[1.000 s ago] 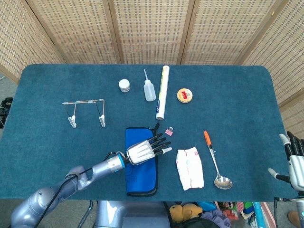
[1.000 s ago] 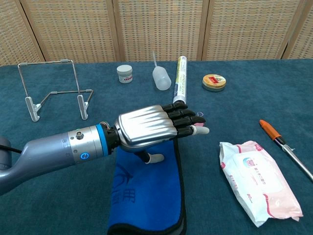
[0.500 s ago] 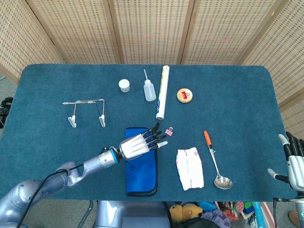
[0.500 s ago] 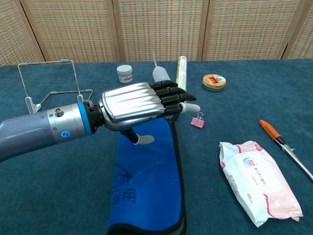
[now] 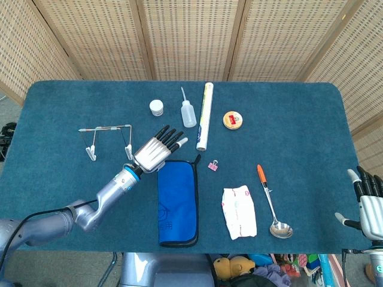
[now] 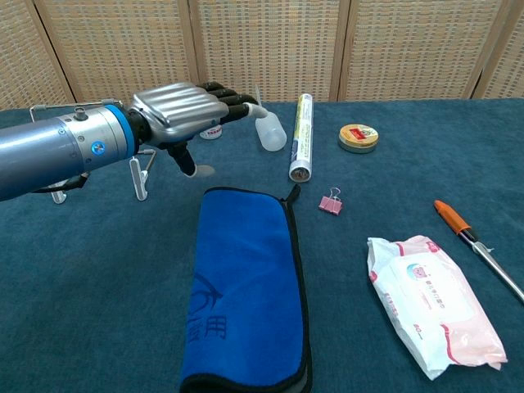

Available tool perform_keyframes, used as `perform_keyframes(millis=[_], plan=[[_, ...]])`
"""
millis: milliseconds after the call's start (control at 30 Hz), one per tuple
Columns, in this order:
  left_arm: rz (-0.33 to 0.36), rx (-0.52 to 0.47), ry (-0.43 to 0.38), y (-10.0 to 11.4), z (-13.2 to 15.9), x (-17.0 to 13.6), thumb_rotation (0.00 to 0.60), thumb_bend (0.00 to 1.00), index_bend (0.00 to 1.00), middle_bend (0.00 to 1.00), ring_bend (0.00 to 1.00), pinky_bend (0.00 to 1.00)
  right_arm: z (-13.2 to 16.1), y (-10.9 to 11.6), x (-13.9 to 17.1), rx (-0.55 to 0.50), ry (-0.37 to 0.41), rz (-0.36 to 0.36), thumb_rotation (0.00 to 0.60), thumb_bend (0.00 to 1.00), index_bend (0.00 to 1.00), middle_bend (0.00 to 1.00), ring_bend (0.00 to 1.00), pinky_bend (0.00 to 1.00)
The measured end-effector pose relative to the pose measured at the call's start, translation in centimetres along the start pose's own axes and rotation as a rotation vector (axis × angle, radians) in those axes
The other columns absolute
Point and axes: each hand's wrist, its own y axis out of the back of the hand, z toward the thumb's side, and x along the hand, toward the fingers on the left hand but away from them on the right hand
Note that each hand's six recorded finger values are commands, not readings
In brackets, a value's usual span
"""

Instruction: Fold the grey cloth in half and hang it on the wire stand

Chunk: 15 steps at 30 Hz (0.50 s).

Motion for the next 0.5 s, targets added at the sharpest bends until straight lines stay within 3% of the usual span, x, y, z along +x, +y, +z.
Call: perform_keyframes(millis=[167,267,500], plan=[[-0.105,-0.057,0.100,-0.8,-1.2,0.5,0.600,0.33,0.06,0.00,0.00,0.00,0.0,0.0,0.0,0.002,0.000,0.001,0.600,0.00,0.00,0.00,0.00,0.00],[-0.149,-0.072,0.134,-1.2,-1.3,0.9,0.600,0.33,0.11,0.00,0.00,0.00,0.0,-0.1,-0.1,0.002,-0.003,0.003,0.600,0.00,0.00,0.00,0.00,0.00],[-0.237,-0.118,0.197,-2.0,-0.7,1.4,0.600,0.33,0.12,0.00,0.00,0.00,-0.2,-0.1,-0.3,-0.002,-0.008,0.006,0.600,0.00,0.00,0.00,0.00,0.00]])
